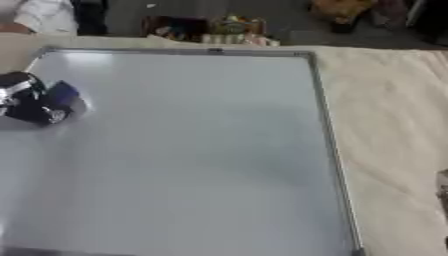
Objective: Wipe the whiteboard clean with a brush.
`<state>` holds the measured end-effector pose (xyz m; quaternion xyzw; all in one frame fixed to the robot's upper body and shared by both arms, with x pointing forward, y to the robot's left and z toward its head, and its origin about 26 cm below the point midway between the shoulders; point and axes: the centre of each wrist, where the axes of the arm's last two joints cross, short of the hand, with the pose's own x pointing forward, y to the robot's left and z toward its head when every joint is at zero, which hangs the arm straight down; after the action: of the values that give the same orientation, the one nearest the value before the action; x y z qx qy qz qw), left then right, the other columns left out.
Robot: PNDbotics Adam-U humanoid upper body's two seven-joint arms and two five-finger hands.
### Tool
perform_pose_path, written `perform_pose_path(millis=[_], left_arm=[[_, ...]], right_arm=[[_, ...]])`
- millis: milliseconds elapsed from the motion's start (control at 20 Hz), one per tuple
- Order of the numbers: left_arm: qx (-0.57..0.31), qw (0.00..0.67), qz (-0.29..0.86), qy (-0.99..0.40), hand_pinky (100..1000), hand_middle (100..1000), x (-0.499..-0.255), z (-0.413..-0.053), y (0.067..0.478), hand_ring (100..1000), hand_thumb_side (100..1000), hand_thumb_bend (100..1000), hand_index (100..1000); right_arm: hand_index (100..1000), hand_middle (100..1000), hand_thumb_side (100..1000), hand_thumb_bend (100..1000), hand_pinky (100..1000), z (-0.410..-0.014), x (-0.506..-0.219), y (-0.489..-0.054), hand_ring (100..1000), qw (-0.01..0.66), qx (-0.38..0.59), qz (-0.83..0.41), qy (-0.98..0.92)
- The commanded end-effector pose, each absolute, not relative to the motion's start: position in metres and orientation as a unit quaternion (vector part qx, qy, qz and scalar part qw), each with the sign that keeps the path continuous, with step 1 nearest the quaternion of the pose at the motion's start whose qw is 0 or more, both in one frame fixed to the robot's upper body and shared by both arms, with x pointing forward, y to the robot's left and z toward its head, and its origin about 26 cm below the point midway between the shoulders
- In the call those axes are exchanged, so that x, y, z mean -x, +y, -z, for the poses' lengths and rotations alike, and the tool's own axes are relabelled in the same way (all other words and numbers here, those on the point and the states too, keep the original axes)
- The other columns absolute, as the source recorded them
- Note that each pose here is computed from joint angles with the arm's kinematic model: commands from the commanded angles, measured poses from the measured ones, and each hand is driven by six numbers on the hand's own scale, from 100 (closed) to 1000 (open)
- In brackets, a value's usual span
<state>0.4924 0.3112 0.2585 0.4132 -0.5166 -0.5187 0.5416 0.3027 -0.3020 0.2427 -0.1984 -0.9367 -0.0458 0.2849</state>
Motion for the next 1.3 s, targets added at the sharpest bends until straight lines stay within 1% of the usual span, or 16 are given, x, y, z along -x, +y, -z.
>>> perform_pose_path(millis=[50,150,250,400,650,800,1050,1150,1250,1300], left_arm=[[-0.413,0.549,0.516,-0.512,639,660,-0.4923,-0.2526,0.3147,782,449,214,296],[-0.414,0.549,0.514,-0.512,631,646,-0.4923,-0.2521,0.3148,775,444,178,291],[-0.415,0.549,0.513,-0.513,621,613,-0.4924,-0.2514,0.3149,765,435,147,280],[-0.416,0.549,0.512,-0.513,611,576,-0.4926,-0.2505,0.3148,750,433,133,272],[-0.414,0.547,0.513,-0.515,587,504,-0.4928,-0.2509,0.3146,707,432,135,270],[-0.412,0.545,0.514,-0.518,564,451,-0.4927,-0.2517,0.3142,657,426,143,275],[-0.409,0.542,0.516,-0.523,544,415,-0.4927,-0.2535,0.3134,625,411,144,289],[-0.408,0.540,0.517,-0.524,539,397,-0.4931,-0.2550,0.3119,608,386,145,294],[-0.409,0.538,0.520,-0.522,534,386,-0.4937,-0.2562,0.3102,599,375,161,298],[-0.411,0.537,0.522,-0.520,535,384,-0.4940,-0.2563,0.3095,600,373,197,306]], right_arm=[[883,693,1000,100,898,-0.2493,-0.2999,-0.3034,880,0.273,0.205,0.042,-0.939],[883,693,1000,100,898,-0.2493,-0.2999,-0.3034,880,0.273,0.205,0.043,-0.939],[883,693,1000,100,898,-0.2494,-0.2999,-0.3034,880,0.273,0.205,0.043,-0.939],[883,693,1000,100,899,-0.2496,-0.2999,-0.3034,880,0.273,0.204,0.044,-0.939],[883,693,1000,100,899,-0.2493,-0.2998,-0.3038,881,0.273,0.205,0.044,-0.939],[884,693,1000,100,900,-0.2488,-0.2998,-0.3038,881,0.274,0.205,0.044,-0.939],[885,692,1000,100,900,-0.2478,-0.2997,-0.3040,881,0.276,0.205,0.045,-0.938],[885,692,1000,100,900,-0.2476,-0.2997,-0.3039,881,0.277,0.205,0.045,-0.938],[885,692,1000,100,900,-0.2475,-0.2997,-0.3038,881,0.277,0.205,0.044,-0.938],[885,692,1000,100,900,-0.2476,-0.2997,-0.3038,881,0.277,0.205,0.044,-0.938]])
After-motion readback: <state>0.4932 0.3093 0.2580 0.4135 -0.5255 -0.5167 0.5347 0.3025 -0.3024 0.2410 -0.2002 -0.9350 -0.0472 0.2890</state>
